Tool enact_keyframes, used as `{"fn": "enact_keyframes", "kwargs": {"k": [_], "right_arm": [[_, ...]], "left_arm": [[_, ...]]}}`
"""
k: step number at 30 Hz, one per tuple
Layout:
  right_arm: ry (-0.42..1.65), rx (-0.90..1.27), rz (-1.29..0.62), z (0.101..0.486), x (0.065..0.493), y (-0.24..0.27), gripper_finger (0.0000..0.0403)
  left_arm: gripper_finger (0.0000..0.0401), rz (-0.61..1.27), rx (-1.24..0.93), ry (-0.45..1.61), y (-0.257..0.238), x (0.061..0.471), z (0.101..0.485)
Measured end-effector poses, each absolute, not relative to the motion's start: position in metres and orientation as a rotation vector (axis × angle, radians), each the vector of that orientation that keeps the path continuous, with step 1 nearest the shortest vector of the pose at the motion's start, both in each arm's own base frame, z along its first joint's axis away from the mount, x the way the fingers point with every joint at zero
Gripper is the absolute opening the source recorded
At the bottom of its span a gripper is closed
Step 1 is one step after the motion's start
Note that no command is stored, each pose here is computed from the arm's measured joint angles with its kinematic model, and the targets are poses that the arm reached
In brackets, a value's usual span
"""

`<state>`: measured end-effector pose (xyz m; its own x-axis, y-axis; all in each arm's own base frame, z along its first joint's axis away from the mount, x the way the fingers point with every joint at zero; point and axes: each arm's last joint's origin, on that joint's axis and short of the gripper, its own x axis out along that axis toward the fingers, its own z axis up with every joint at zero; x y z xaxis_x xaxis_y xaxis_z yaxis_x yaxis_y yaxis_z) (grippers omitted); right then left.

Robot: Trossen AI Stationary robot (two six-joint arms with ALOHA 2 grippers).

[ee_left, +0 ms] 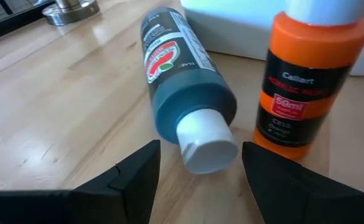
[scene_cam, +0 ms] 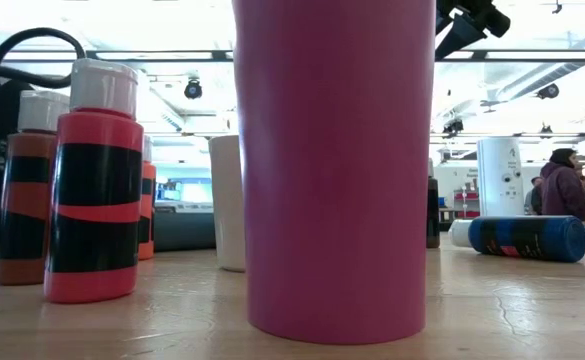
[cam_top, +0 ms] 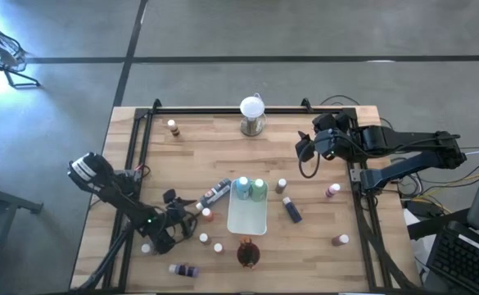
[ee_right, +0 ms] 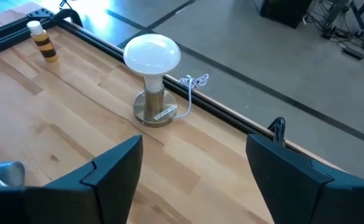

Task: Pick & Place Paint Supplies
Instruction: Put the black paint bottle into the white bin

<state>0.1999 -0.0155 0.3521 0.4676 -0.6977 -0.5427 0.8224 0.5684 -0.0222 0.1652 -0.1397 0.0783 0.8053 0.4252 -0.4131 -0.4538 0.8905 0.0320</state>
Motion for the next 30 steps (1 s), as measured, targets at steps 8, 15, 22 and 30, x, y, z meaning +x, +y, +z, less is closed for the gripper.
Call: {"fn": "enact_keyframes", "kwargs": {"k": [8, 15, 22, 30], "right_arm": [[0.533, 0.241, -0.964, 0.352, 0.2, -0.016, 0.0265], [0.538, 0.232, -0.971, 0.349, 0.2, -0.016, 0.0239], [0.539, 0.215, -0.99, 0.346, 0.199, -0.017, 0.0227], [0.54, 0.214, -0.99, 0.346, 0.199, -0.017, 0.0239]], "left_arm": [[0.0232, 0.473, -0.046, 0.432, -0.137, 0.17, 0.079], [0.0232, 0.48, -0.051, 0.446, -0.134, 0.175, 0.08], [0.0232, 0.44, -0.016, 0.474, -0.138, 0.181, 0.084], [0.0232, 0.446, -0.009, 0.458, -0.139, 0.183, 0.086]]}}
